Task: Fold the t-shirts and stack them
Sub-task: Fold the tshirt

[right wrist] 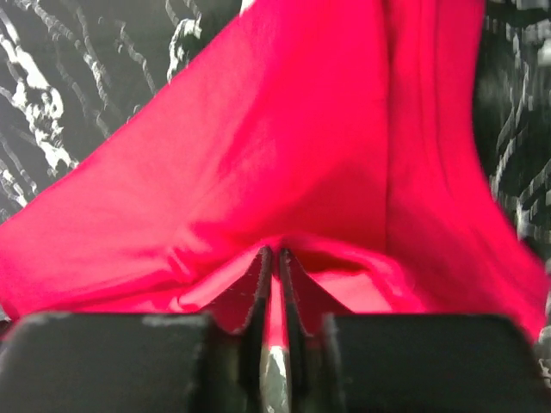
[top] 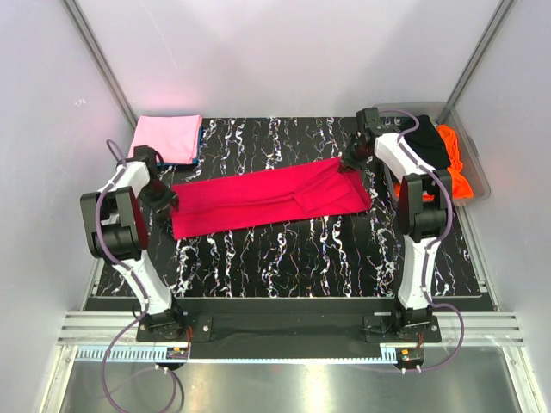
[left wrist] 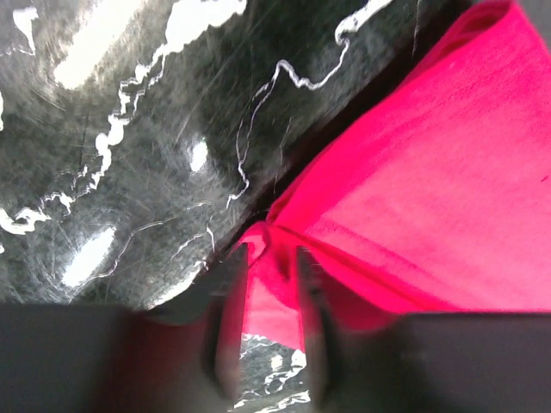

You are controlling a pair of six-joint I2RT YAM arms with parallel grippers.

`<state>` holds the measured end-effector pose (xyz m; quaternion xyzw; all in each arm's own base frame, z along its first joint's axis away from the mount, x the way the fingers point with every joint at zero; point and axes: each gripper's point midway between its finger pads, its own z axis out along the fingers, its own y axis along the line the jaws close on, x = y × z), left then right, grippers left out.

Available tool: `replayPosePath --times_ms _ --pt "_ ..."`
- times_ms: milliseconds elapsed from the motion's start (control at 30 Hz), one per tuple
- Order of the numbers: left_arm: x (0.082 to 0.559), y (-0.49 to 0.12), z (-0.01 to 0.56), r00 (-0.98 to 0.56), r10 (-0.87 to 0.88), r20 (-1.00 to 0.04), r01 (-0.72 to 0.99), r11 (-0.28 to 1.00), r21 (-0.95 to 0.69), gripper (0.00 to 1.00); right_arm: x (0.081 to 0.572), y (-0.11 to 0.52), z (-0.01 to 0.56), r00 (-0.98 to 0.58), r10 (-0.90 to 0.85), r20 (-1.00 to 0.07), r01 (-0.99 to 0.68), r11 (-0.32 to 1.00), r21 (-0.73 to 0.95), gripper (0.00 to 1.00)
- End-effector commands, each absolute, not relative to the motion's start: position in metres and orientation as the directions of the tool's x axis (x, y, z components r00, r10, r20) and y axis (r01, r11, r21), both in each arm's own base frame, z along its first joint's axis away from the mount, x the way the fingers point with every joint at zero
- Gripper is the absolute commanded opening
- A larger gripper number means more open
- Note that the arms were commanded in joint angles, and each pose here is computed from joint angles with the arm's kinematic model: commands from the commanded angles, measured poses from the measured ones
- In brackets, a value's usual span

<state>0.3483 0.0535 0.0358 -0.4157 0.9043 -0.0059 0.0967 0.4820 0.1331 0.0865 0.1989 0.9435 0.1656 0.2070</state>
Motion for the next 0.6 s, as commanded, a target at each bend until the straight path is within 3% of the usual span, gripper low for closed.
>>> replayPosePath --times_ms 0,100,233,433,567 --pt "0.362 0.065 0.057 -0.649 -0.722 -0.241 -0.726 0.682 -0.087 0.49 0.506 0.125 0.082 -0.840 0.426 -0.337 0.275 0.869 0.412 0.16" --pt "0.357 0.072 0.082 -0.655 -0.693 -0.302 -0.710 0.701 -0.068 0.64 0.514 0.108 0.092 -0.838 0.414 -0.356 0.284 0.887 0.364 0.29" --pt "0.337 0.071 0.116 -0.654 -0.640 -0.403 -0.680 0.731 -0.057 0.72 0.499 0.093 0.121 -0.828 0.376 -0.416 0.270 0.918 0.291 0.39" --pt "0.333 0.028 0.128 -0.686 -0.578 -0.442 -0.565 0.806 -0.177 0.66 0.458 0.161 0.144 -0.865 0.219 -0.452 0.083 0.950 0.301 0.46" --pt "0.340 0.000 0.113 -0.747 -0.534 -0.396 -0.489 0.845 -0.216 0.57 0.429 0.234 0.135 -0.893 0.149 -0.425 -0.011 0.936 0.351 0.41"
